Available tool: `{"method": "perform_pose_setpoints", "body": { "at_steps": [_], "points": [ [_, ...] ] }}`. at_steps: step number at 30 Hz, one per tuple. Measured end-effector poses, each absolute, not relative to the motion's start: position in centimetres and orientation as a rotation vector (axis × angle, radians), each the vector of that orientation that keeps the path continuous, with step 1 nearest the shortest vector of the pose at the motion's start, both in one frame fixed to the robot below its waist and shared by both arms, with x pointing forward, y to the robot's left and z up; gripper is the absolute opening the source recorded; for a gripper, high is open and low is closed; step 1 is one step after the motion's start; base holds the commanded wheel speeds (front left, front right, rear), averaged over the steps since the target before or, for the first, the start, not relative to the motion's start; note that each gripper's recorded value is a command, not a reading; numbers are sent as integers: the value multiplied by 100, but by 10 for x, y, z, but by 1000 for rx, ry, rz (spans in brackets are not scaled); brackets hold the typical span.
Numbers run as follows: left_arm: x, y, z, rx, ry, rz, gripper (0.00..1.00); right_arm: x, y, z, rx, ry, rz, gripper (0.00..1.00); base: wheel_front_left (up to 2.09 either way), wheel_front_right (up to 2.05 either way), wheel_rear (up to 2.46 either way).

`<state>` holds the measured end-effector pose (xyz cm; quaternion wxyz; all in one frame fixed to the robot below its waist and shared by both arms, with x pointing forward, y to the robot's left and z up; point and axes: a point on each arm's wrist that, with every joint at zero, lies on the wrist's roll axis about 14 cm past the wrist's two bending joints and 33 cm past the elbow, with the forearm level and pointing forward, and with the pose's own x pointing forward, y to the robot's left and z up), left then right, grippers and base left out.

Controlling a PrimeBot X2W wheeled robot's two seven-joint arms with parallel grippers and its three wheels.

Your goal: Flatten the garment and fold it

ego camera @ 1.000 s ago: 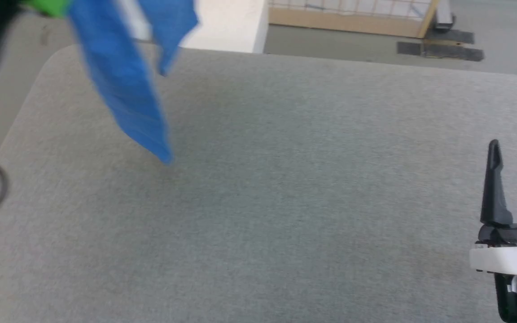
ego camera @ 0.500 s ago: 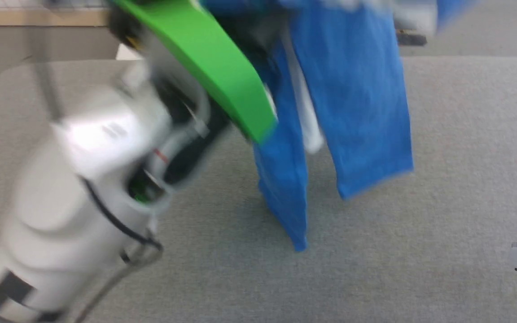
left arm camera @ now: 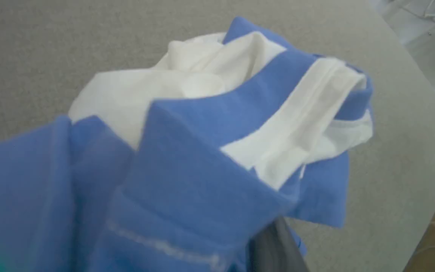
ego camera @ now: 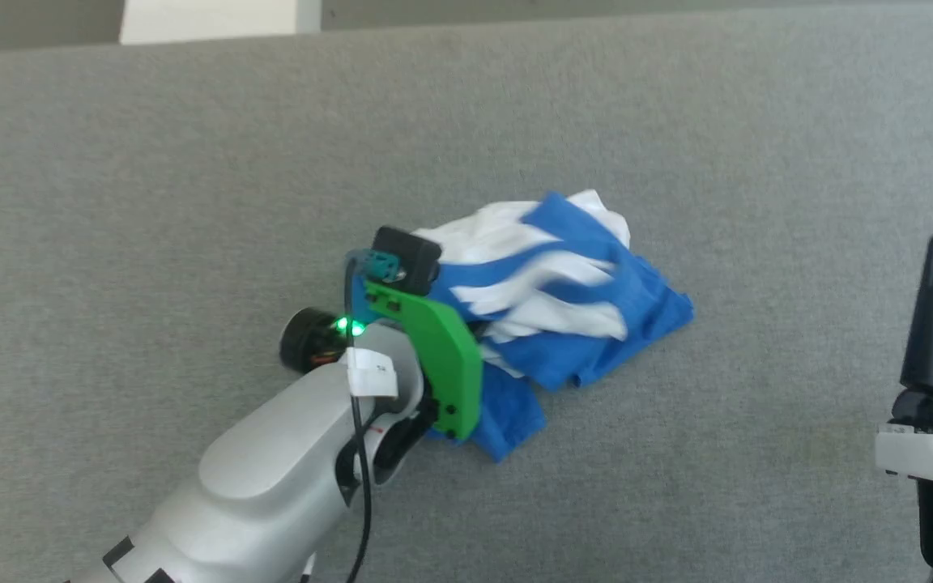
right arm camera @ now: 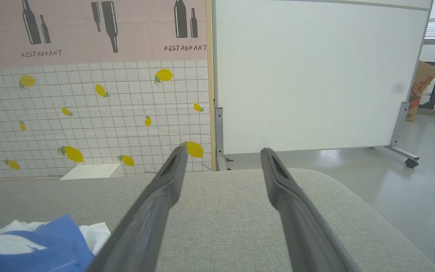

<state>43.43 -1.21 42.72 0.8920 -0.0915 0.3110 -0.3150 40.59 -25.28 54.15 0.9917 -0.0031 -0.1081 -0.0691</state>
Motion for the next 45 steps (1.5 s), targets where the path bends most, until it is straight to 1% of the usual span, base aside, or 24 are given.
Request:
{"method": "perform_pose_setpoints", "body": {
  "at_steps": [3, 4, 5, 11, 17, 24, 28, 30, 33, 37, 42, 45],
  "points": [
    [437, -8, 401, -184, 702, -635, 0, 411, -253, 533, -9, -196, -139, 100, 0, 0, 0],
    [439, -11, 400, -198, 696, -636, 44, 412, -254, 531, -11, -189, -141, 100, 0, 0, 0],
    [441, -14, 399, -210, 688, -641, 100, 414, -253, 527, -12, -181, -140, 100, 0, 0, 0],
    [450, -16, 417, -233, 570, -649, 100, 419, -246, 520, -1, -162, -119, 100, 0, 0, 0],
    [453, 0, 467, -268, 398, -618, 100, 414, -241, 535, 7, -201, -104, 100, 0, 0, 0],
    [441, 62, 532, -309, 171, -439, 100, 404, -230, 554, 23, -250, -72, 100, 0, 0, 0],
    [431, 119, 572, -291, -43, -246, 100, 400, -222, 565, 30, -278, -49, 100, 0, 0, 0],
    [421, 139, 580, -250, -104, -178, 100, 397, -221, 567, 31, -278, -46, 100, 0, 0, 0],
    [408, 162, 585, -222, -151, -78, 100, 391, -223, 569, 28, -282, -51, 100, 0, 0, 0],
    [390, 175, 593, -120, -240, -13, 100, 384, -228, 565, 26, -268, -67, 100, 0, 0, 0],
    [371, 169, 573, -47, -224, 1, 100, 378, -229, 556, 36, -237, -71, 100, 0, 0, 0],
    [367, 165, 562, -61, -199, -3, 100, 375, -228, 550, 43, -218, -69, 100, 0, 0, 0]
  ]
}}
